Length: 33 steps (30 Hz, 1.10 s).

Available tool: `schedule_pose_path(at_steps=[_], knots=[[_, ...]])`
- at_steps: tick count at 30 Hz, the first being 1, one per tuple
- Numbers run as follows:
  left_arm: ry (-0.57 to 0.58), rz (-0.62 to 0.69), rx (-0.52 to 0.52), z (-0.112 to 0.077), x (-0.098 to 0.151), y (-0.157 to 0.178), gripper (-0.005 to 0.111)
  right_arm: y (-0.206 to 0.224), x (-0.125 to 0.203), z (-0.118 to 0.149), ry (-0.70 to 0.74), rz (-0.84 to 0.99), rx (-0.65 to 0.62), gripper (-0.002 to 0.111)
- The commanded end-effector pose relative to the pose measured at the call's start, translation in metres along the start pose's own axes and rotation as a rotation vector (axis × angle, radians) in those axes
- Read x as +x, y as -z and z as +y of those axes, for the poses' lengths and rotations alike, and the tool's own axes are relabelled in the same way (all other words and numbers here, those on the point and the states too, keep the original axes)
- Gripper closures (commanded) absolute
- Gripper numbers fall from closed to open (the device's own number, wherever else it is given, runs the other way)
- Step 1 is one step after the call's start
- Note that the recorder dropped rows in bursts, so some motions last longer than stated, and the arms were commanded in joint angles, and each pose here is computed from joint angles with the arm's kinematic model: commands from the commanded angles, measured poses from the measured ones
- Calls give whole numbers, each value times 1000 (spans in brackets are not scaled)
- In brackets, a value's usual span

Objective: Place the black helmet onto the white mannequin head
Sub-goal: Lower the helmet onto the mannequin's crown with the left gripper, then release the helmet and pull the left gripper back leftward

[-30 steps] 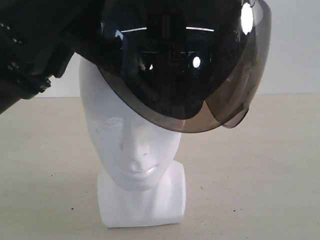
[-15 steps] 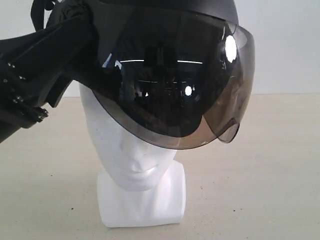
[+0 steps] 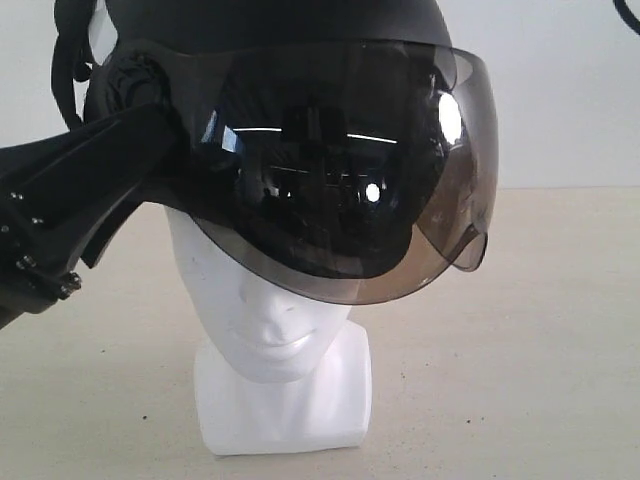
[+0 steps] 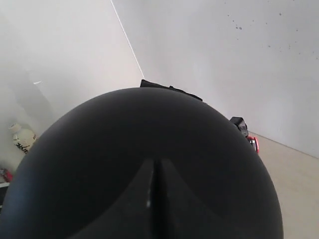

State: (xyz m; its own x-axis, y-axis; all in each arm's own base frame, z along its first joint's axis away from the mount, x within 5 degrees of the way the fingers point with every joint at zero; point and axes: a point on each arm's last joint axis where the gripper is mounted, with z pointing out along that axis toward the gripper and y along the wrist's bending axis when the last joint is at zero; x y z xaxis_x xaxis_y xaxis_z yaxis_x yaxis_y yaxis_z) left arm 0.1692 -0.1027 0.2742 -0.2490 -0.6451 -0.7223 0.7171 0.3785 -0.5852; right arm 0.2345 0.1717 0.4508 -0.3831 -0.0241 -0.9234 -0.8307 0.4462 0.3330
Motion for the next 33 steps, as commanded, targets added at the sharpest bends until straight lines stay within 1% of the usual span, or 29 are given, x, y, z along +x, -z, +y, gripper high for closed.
schedule_pose_path(at_steps=[1, 5, 8, 17, 26, 28, 30, 33], knots=[[-65, -97, -12, -4, -10, 9, 102, -7, 7, 3, 15, 41, -14, 108], [-59, -99, -22, -3, -9, 12, 102, -17, 9, 14, 73, 35, 1, 108], [-51, -98, -35, -2, -7, 14, 102, -24, 10, 18, 79, 25, 4, 108], [-50, -83, -84, 4, 1, 24, 102, -46, 22, 2, 46, 78, 21, 108], [-56, -64, -107, 6, 5, 27, 102, -51, 26, -2, 39, 97, 18, 108], [-61, -57, -99, 5, 5, 27, 102, -52, 28, -2, 36, 113, 8, 108], [-101, -41, -87, 4, 7, 27, 102, -53, 29, -2, 37, 121, 4, 108], [-212, -13, -55, -1, 8, 28, 102, -53, 29, -2, 36, 125, 1, 108]])
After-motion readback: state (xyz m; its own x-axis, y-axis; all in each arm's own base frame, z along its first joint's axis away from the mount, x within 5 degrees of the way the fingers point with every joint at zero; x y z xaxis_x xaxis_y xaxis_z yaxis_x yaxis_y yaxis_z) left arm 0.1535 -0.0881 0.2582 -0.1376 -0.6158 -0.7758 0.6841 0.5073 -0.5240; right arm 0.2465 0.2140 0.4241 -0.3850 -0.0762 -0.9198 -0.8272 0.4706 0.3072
